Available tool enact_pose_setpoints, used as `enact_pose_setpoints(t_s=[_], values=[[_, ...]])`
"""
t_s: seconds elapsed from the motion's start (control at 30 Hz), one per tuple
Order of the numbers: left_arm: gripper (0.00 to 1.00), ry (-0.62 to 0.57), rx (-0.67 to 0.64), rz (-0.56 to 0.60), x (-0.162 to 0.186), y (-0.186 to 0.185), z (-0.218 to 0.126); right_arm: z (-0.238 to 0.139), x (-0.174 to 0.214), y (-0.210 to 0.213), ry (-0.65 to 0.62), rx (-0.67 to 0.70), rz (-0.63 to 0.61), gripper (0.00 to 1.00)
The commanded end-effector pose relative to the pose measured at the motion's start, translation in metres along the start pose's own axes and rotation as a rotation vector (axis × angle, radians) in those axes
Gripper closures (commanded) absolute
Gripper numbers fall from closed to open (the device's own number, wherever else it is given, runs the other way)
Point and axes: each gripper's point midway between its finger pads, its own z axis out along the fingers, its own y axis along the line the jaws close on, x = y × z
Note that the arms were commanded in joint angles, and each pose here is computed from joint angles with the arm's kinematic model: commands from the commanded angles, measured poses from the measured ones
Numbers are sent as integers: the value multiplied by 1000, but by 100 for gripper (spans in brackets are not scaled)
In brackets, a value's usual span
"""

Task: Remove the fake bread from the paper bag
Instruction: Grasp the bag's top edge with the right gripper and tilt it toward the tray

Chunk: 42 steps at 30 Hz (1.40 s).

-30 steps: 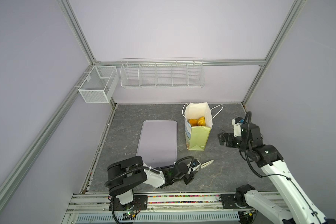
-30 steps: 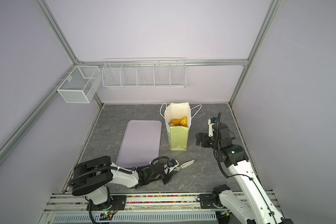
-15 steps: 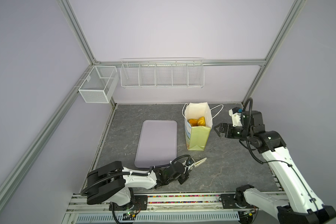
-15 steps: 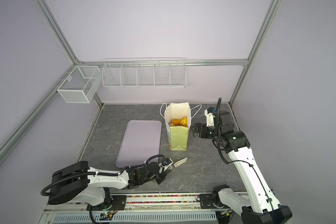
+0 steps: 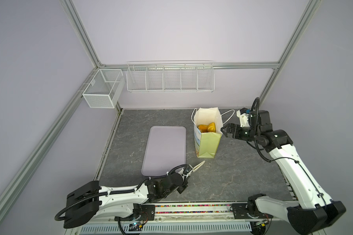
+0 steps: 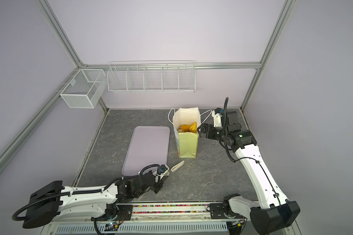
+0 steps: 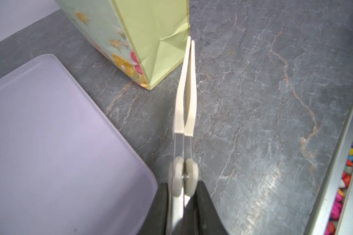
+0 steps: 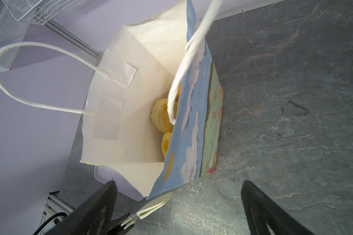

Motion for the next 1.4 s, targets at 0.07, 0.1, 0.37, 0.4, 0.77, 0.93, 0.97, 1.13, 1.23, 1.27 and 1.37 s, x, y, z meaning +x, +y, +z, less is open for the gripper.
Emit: enact_pose_setpoints(t_s=[0.07, 0.1, 0.37, 0.4, 0.77, 0.93, 0.97, 1.13, 1.23, 1.27, 1.37], values=[[100, -68, -100, -31, -3, 26, -21, 16, -17, -5, -5, 44, -3, 5], [100, -86, -109, -33, -4, 28, -25, 20, -18, -5, 4, 45, 0, 6], [100, -165, -180, -84, -12, 50, -51, 52, -27, -4, 74, 49, -14, 24], [100, -170, -190, -88, -13, 53, -54, 54, -27, -5, 83, 57, -20, 30], [100, -210, -262, -133, -34, 71, -76, 74, -21, -19, 175, 137, -81, 71], [100, -181, -288, -198, -47, 81, -85, 57, -50, -32, 102, 270, -188, 93], [100, -174, -280, -223, -50, 82, -86, 52, -58, -35, 84, 299, -218, 93], [100, -130, -190, -374, -66, 86, -88, 25, -97, -44, 1, 445, -353, 94], [100, -89, -186, -439, -72, 92, -87, 16, -119, -36, -81, 455, -416, 93], [100, -77, -182, -450, -73, 93, -87, 14, -123, -32, -106, 447, -435, 93], [100, -56, -160, -475, -77, 92, -85, 13, -121, -23, -151, 444, -497, 94]])
